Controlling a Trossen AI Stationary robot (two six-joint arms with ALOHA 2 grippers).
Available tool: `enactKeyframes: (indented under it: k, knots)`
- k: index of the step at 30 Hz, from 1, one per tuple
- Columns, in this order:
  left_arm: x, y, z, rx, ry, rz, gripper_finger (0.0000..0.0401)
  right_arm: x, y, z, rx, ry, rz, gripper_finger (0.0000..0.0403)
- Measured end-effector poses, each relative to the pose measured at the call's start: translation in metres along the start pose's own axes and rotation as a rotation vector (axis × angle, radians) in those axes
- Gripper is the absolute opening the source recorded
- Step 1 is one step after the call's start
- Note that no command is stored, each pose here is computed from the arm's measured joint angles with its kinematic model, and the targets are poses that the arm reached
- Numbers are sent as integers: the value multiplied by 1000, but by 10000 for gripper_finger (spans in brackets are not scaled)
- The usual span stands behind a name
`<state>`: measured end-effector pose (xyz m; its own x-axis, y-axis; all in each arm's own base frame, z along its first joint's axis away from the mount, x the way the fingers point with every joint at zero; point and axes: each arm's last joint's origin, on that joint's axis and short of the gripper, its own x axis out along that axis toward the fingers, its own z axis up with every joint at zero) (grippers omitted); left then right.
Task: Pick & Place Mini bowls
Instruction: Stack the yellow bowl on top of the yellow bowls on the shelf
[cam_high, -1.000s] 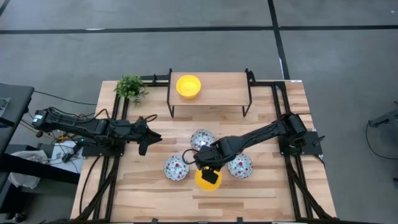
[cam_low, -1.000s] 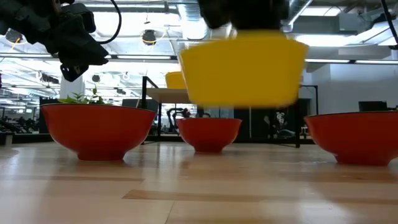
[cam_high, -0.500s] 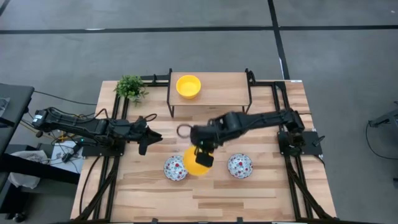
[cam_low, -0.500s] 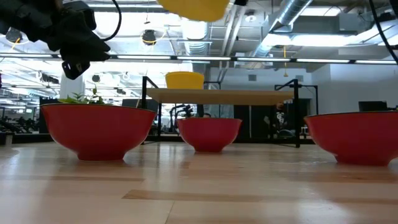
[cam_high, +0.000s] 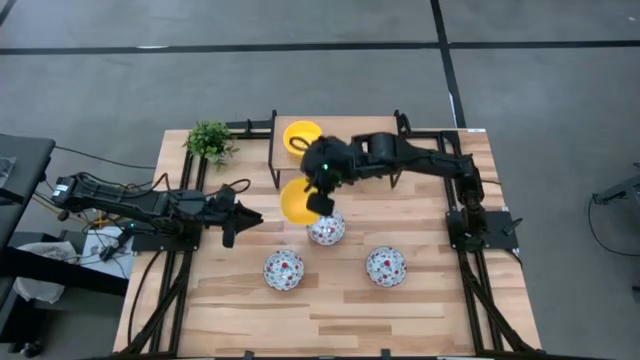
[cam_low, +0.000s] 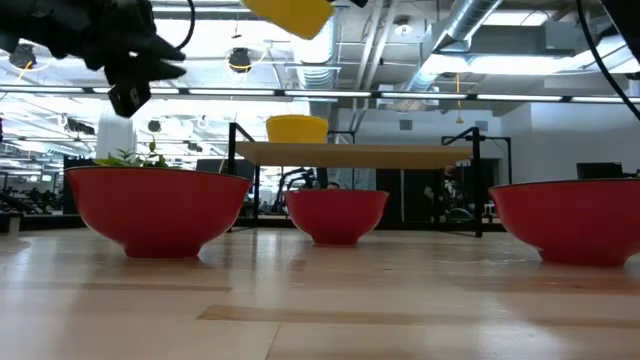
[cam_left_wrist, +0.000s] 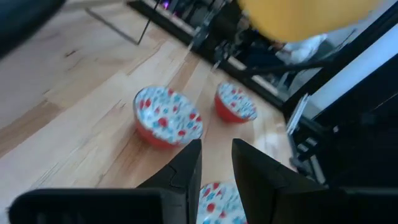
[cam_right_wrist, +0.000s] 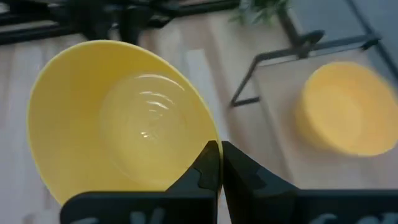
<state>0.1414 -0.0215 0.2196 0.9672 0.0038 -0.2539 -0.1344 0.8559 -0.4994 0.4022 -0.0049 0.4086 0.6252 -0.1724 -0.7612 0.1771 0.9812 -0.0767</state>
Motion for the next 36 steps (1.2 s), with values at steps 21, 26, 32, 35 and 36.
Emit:
enactKeyframes:
  k: [21, 26, 32, 35, 36]
  knots:
    - [-10, -17, 41, 5, -518, -22, 207, -11, -19, 32, -55, -311, -540, 0]
    - [-16, -20, 51, 94, -650, 41, 217, -24, -2, 42, -42, -402, -768, 0]
    - [-19, -29, 67, 231, -773, 83, 218, -31, 16, 50, -6, -484, -864, 0]
    - [-13, -38, 78, 304, -767, 113, 218, -24, 25, 51, -53, -465, -932, 0]
    - [-10, -41, 81, 330, -766, 123, 218, -21, 27, 50, -67, -459, -948, 0]
